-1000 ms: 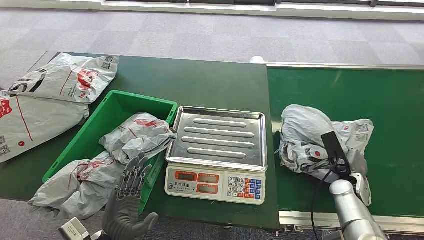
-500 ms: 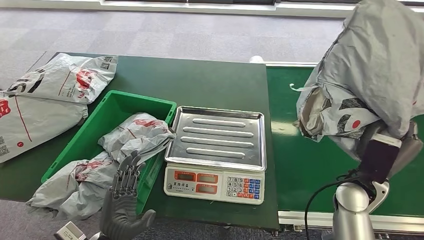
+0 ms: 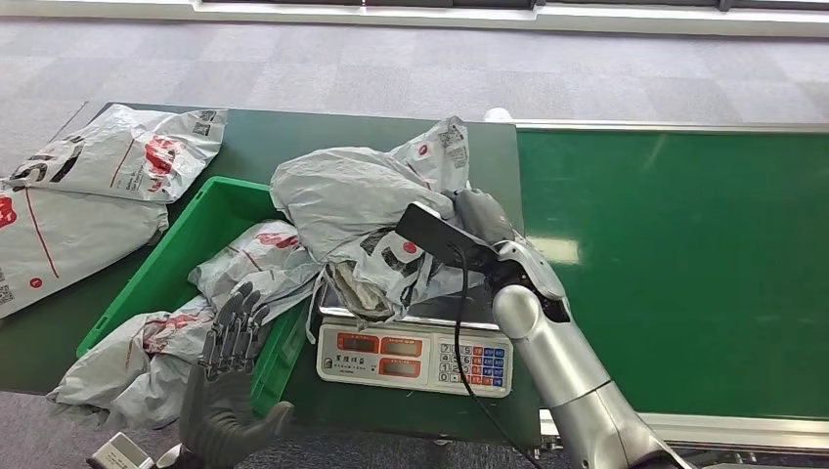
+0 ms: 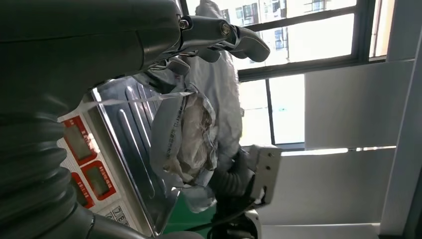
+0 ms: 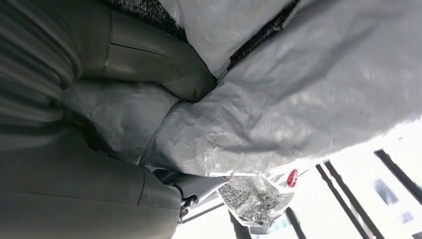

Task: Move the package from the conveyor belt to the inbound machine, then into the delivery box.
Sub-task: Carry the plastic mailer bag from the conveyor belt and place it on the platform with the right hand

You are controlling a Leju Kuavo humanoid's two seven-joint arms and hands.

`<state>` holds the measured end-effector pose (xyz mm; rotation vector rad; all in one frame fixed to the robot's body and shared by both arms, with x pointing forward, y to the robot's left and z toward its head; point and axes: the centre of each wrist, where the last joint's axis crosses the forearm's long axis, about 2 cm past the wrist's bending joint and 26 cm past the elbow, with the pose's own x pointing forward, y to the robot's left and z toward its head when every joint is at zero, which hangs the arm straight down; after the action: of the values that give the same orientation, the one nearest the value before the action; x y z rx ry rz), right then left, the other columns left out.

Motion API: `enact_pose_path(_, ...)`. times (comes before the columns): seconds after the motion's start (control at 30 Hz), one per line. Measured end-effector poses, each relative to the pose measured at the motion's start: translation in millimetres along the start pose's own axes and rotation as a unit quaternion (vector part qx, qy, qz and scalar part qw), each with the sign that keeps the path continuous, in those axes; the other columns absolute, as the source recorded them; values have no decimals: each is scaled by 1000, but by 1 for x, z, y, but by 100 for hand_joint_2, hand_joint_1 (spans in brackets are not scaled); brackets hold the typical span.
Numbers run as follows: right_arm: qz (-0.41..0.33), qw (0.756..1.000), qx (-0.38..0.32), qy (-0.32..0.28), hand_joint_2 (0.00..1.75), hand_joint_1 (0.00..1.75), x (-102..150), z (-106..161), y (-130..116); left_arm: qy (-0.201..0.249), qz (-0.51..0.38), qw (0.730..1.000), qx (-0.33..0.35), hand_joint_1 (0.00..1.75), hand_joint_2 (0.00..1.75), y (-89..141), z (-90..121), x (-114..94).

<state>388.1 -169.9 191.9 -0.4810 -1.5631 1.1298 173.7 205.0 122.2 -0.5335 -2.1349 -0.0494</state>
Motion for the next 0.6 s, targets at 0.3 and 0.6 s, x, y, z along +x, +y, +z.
enact_pose_path(0.3, 27, 992, 117, 48, 175, 10, -4, -20, 38, 2, -10, 1000, 9, 0, 175, 14, -2, 3)
enact_pose_path(0.6, 48, 985, 155, 66, 175, 0, 1, -29, 51, 0, -26, 999, 28, 0, 175, 20, -2, 4)
